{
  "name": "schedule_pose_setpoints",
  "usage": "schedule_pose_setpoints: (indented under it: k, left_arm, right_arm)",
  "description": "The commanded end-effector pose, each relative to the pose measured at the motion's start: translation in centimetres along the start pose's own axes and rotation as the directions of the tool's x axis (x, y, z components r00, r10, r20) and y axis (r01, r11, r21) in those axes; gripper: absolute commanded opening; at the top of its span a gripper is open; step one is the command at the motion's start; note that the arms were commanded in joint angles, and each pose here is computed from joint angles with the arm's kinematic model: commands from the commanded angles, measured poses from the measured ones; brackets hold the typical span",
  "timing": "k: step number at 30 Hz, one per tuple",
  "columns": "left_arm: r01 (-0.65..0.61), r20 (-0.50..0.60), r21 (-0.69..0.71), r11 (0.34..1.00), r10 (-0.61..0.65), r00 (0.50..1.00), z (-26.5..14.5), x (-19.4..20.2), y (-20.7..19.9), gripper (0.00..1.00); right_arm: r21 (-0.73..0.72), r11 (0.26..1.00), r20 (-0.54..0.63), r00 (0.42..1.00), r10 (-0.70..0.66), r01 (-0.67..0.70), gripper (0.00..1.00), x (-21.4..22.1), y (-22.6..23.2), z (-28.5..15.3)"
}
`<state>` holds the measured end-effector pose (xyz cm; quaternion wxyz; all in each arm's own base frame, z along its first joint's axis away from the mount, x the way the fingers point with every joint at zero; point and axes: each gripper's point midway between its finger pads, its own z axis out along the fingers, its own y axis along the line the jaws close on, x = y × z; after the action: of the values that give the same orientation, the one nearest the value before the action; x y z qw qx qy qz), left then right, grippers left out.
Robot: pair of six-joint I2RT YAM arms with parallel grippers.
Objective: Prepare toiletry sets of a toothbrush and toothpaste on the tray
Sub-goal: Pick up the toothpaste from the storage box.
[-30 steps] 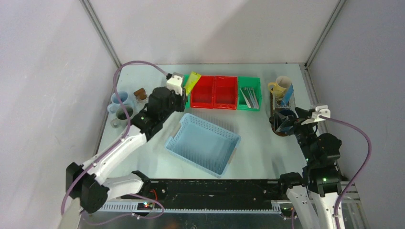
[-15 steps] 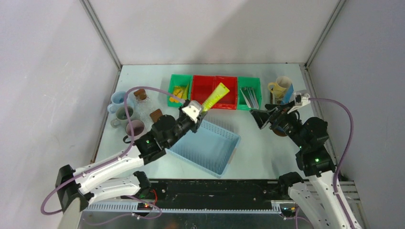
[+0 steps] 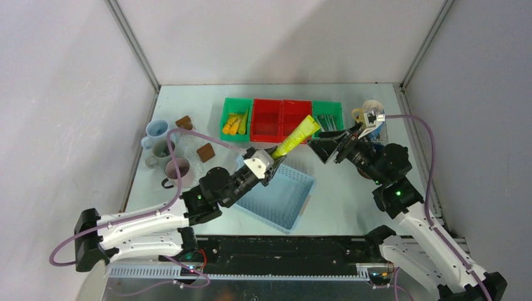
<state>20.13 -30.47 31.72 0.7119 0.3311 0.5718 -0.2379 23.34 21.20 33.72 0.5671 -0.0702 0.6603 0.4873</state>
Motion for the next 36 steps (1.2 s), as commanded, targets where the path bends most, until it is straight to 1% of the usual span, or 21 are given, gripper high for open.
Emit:
schedule_pose_setpoints:
  k: [1,7,12,18,24,25,28,30,31,32,33,34,35,36]
  left_arm:
    - [0.024,0.130,-0.026,0.999,-0.021,0.991,-0.1,-3.5,0.4,0.01]
    - [0.031,0.137,-0.003,1.000,-0.030,0.990,0.2,-3.6,-0.5,0.01]
    - [0.032,0.137,-0.002,0.999,-0.031,0.990,0.4,-3.4,-0.7,0.01]
    - [0.031,0.138,0.013,0.999,-0.032,0.990,0.6,-3.4,-1.2,0.01]
    - [0.034,0.153,0.026,0.999,-0.037,0.988,0.7,-3.8,-1.7,0.01]
    - [0.032,0.156,0.030,0.999,-0.036,0.987,0.7,-3.9,-1.8,0.01]
    - [0.028,0.159,0.043,0.999,-0.035,0.987,0.7,-4.0,-2.0,0.01]
    - [0.026,0.157,0.050,0.998,-0.033,0.987,0.7,-3.9,-2.2,0.01]
    - [0.025,0.156,0.051,0.998,-0.033,0.987,0.7,-3.9,-2.2,0.01]
    - [0.024,0.156,0.053,0.998,-0.032,0.987,0.7,-3.9,-2.2,0.02]
    - [0.024,0.154,0.053,0.998,-0.032,0.987,0.7,-3.9,-2.2,0.02]
    - [0.026,0.153,0.051,0.998,-0.034,0.988,0.6,-3.8,-2.2,0.03]
    - [0.028,0.153,0.049,0.998,-0.035,0.988,0.6,-3.7,-2.2,0.05]
    - [0.033,0.148,0.047,0.998,-0.040,0.988,0.6,-3.5,-2.2,0.11]
  right_arm:
    - [-0.081,0.997,0.134,0.991,0.029,-0.018,0.81,-4.0,2.8,0.5]
    - [-0.103,0.994,0.141,0.989,0.044,-0.030,0.74,-4.2,3.2,0.8]
    - [-0.132,0.990,0.150,0.986,0.070,-0.050,0.62,-4.6,3.8,0.8]
    - [-0.156,0.986,0.175,0.981,0.081,-0.053,0.55,-5.3,4.4,0.7]
    - [-0.156,0.986,0.193,0.978,0.083,-0.053,0.44,-5.7,4.5,0.6]
    - [-0.155,0.986,0.191,0.978,0.083,-0.054,0.40,-5.7,4.5,0.6]
    - [-0.152,0.987,0.187,0.979,0.085,-0.056,0.33,-5.6,4.4,0.5]
    - [-0.147,0.987,0.190,0.978,0.085,-0.057,0.24,-5.6,4.4,0.5]
    - [-0.144,0.988,0.193,0.978,0.084,-0.057,0.17,-5.7,4.3,0.4]
    - [-0.138,0.989,0.195,0.977,0.081,-0.055,0.12,-5.7,4.2,0.4]
    - [-0.134,0.990,0.199,0.977,0.080,-0.054,0.03,-5.8,4.1,0.3]
    - [-0.131,0.990,0.202,0.977,0.074,-0.048,0.00,-5.9,4.1,0.2]
    - [-0.126,0.991,0.205,0.976,0.071,-0.046,0.00,-6.0,4.0,0.2]
    - [-0.121,0.992,0.207,0.976,0.063,-0.038,0.00,-6.0,4.0,0.0]
